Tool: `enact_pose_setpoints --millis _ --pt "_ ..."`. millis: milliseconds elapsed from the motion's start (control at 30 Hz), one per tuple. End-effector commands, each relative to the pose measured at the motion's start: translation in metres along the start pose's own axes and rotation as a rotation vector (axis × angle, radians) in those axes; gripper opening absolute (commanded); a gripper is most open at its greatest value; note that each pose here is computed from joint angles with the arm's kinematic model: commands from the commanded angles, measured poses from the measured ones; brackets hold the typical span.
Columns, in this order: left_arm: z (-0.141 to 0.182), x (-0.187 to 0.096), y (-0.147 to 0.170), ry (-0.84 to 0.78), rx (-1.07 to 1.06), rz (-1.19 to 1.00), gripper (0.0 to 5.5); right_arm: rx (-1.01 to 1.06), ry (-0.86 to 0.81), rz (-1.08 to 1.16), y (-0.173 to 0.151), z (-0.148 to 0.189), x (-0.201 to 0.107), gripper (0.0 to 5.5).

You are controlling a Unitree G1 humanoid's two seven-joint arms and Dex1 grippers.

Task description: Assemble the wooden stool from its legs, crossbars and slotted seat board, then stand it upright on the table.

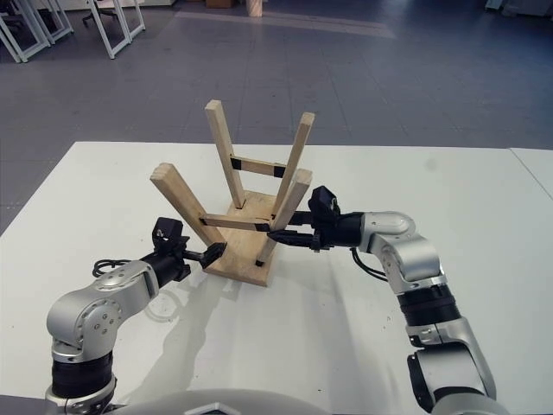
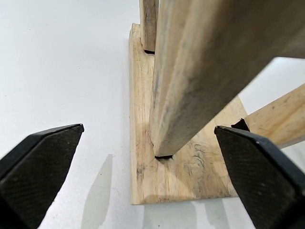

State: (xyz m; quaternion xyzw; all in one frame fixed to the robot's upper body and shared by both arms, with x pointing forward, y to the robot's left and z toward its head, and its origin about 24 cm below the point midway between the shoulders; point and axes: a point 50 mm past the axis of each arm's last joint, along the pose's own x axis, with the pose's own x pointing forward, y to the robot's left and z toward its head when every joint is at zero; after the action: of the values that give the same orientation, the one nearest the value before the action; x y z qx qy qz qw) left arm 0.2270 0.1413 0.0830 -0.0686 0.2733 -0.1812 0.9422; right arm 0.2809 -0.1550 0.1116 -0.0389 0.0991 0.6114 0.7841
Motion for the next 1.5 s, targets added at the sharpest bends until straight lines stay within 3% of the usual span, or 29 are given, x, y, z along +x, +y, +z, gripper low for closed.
enact_pose_setpoints --millis 33,333,533,767,1000,1100,1300,1400,1500 --pt "0.002 0.001 -0.001 0.005 0.014 -0.004 5.08 0.03 0.069 0.005 0.021 -0.028 0.003 2.02" --pt "0.002 0.002 -0.002 0.003 0.011 -0.005 5.08 0.022 0.092 0.0 0.027 -0.036 0.006 2.02" --pt "0.002 0.003 -0.003 -0.001 0.007 -0.003 5.08 0.019 0.323 -0.03 0.022 -0.061 0.005 2.02" --pt "-0.001 -0.001 -0.002 -0.004 -0.005 0.006 5.08 0.064 0.396 -0.058 0.029 -0.08 0.004 2.02" --pt "0.045 -0.045 0.031 -0.159 0.007 0.005 5.08 0.09 0.402 -0.062 0.035 -0.088 0.0 2.02" --pt "0.078 -0.071 0.04 -0.23 0.064 -0.065 4.66 0.095 0.401 -0.074 0.035 -0.09 0.0 2.02" --pt "0.143 -0.105 0.002 -0.514 0.141 -0.471 3.77 0.093 0.402 -0.089 0.032 -0.09 0.0 2.02" --pt "0.154 -0.097 -0.015 -0.51 0.19 -0.422 3.37 0.09 0.401 -0.091 0.031 -0.09 0.001 2.02" --pt "0.141 -0.064 -0.05 -0.437 0.204 -0.344 2.84 0.088 0.401 -0.094 0.031 -0.09 0.0 2.02"
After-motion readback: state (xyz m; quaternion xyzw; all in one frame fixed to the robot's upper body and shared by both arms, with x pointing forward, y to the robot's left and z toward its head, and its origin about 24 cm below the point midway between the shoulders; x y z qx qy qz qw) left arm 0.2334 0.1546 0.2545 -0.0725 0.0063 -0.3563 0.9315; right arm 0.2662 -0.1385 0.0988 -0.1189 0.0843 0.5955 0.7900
